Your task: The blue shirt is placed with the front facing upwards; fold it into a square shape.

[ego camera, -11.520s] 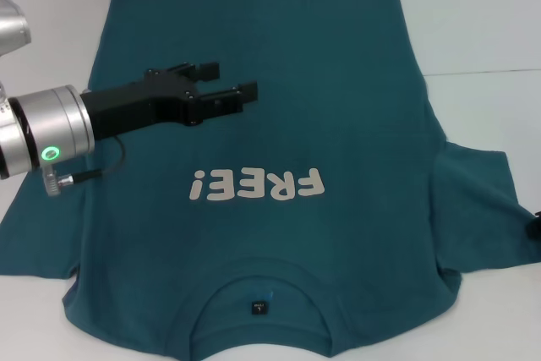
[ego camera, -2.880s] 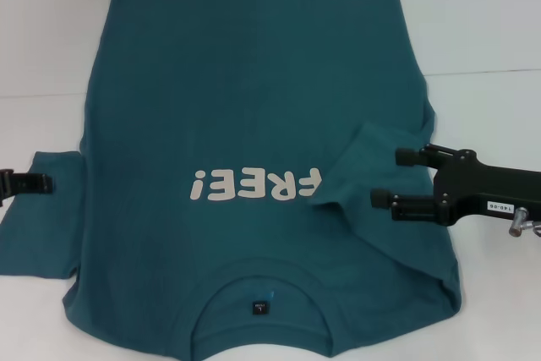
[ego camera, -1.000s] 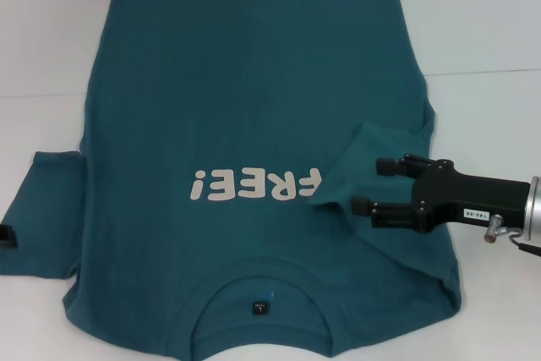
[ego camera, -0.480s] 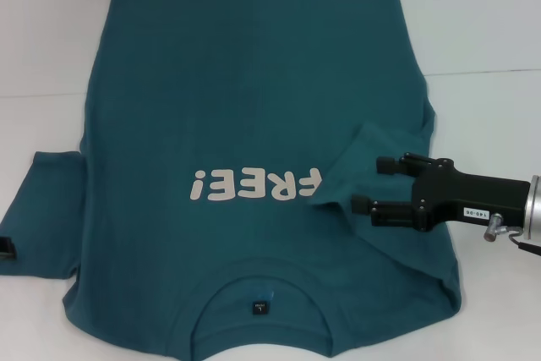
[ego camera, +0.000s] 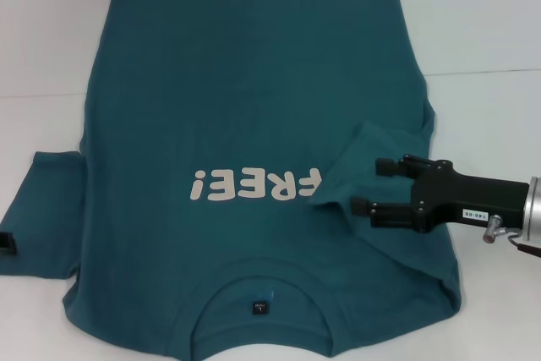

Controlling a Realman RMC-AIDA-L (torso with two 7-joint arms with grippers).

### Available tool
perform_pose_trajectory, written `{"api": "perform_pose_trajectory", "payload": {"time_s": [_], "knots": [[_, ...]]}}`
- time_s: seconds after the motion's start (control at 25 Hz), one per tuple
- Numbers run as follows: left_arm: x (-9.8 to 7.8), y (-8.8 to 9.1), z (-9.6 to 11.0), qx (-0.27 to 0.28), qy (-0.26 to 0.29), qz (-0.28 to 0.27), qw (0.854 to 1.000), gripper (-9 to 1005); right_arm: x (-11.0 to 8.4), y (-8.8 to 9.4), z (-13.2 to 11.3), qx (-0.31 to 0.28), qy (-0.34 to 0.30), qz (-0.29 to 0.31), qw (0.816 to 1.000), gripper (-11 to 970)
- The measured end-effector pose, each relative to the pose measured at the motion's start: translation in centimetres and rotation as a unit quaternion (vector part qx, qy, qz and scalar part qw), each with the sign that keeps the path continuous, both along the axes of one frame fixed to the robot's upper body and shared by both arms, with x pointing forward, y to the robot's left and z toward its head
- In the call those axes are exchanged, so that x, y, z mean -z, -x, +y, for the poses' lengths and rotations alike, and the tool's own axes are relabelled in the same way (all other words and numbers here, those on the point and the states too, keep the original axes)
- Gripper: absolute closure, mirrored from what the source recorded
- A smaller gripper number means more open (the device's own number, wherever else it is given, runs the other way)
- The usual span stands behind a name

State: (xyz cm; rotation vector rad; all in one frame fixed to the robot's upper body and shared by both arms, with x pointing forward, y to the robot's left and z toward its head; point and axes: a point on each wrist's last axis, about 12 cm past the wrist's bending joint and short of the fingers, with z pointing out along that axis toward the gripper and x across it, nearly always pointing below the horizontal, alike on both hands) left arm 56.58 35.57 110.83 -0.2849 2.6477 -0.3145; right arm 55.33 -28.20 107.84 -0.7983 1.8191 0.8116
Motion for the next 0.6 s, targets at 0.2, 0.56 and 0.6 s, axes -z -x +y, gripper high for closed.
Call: {"api": "perform_pose_trajectory", "payload": {"time_s": [0.2,0.56,0.6], "knots": [[0.14,0.03,0.09,-0.001,0.000,-0.001,1.000,295,0.04,0.03,0.03,0.000,0.000,0.001,1.000,11],[0.36,0.16,0.34,-0.006,-0.003,-0.002,1.000,296,0.06,0.04,0.03,0.000,0.000,0.001,1.000,12],[0.36,0.16,0.35,-0.006,-0.003,-0.003,1.000,296,0.06,0.04,0.03,0.000,0.000,0.001,1.000,12]]}}
